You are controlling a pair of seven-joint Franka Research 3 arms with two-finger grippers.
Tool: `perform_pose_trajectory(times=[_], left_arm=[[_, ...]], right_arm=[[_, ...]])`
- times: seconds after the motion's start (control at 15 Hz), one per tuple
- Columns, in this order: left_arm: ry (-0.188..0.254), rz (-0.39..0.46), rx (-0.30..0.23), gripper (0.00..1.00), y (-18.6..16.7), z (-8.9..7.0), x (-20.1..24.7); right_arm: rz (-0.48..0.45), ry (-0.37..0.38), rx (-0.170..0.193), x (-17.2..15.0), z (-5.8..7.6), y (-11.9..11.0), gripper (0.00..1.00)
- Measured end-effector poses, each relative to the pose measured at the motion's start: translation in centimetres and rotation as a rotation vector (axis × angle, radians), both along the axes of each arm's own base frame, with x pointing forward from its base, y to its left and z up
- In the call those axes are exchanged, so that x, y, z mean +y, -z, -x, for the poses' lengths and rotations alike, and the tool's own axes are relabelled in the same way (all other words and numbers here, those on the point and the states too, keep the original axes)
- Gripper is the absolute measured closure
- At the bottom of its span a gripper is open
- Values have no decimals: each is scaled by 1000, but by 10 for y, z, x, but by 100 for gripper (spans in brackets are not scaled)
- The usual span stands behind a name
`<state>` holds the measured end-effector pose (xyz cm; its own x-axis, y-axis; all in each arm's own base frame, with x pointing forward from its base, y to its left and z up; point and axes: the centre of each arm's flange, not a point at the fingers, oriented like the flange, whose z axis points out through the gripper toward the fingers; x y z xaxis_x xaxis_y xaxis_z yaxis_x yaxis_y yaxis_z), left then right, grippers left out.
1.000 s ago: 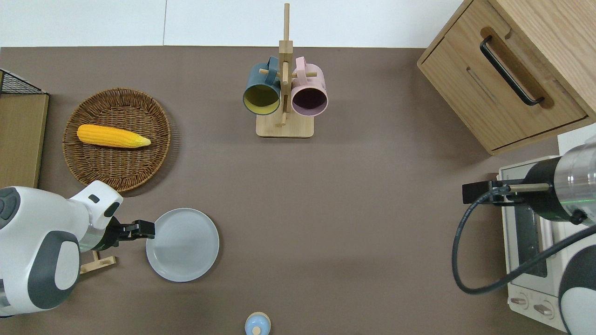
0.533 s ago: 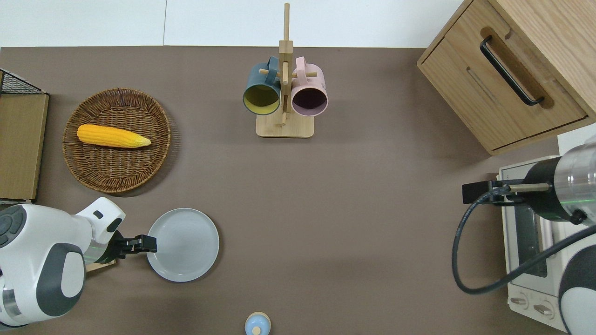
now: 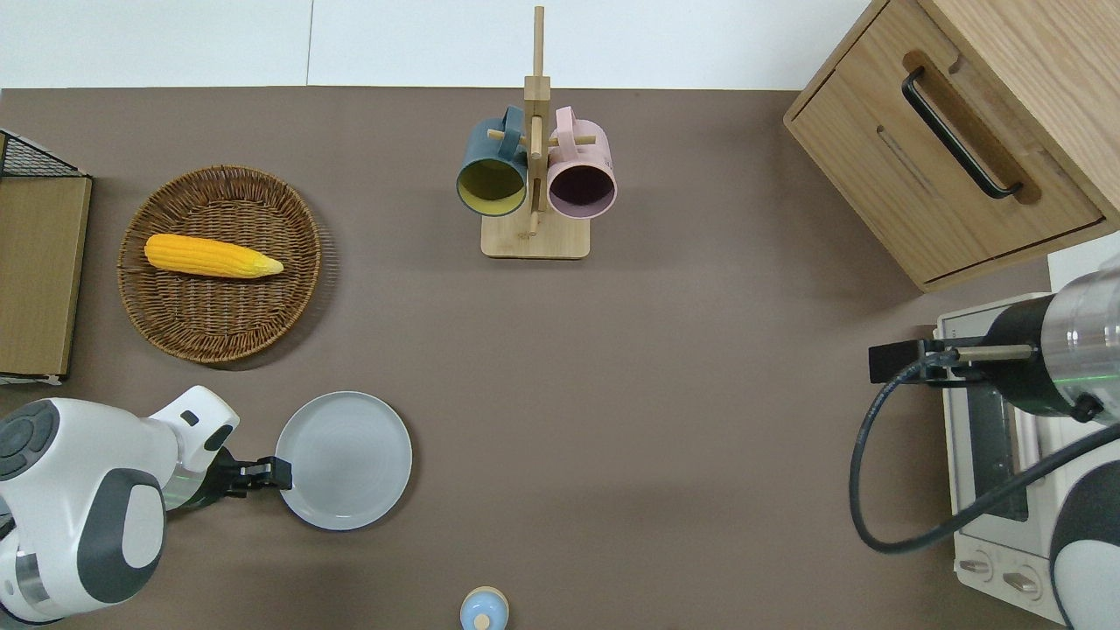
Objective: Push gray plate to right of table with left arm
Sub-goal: 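Lower the left gripper against the gray plate's rim nearest the basket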
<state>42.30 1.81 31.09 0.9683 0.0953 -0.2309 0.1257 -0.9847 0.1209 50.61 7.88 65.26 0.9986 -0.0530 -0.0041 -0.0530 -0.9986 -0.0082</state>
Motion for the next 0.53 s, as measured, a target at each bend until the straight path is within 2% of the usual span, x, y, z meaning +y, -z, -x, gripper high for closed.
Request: perform_pose_trajectory(times=[0.13,0.47,0.53], left_arm=[[-5,1,-8,35,1,0,0],[-49,22,-20,42,11,6,-3],[-53,23,-18,50,12,7,-4]], right_arm=[[0,0,0,0,0,0,0],[0,0,0,0,0,0,0],[0,0,0,0,0,0,0]])
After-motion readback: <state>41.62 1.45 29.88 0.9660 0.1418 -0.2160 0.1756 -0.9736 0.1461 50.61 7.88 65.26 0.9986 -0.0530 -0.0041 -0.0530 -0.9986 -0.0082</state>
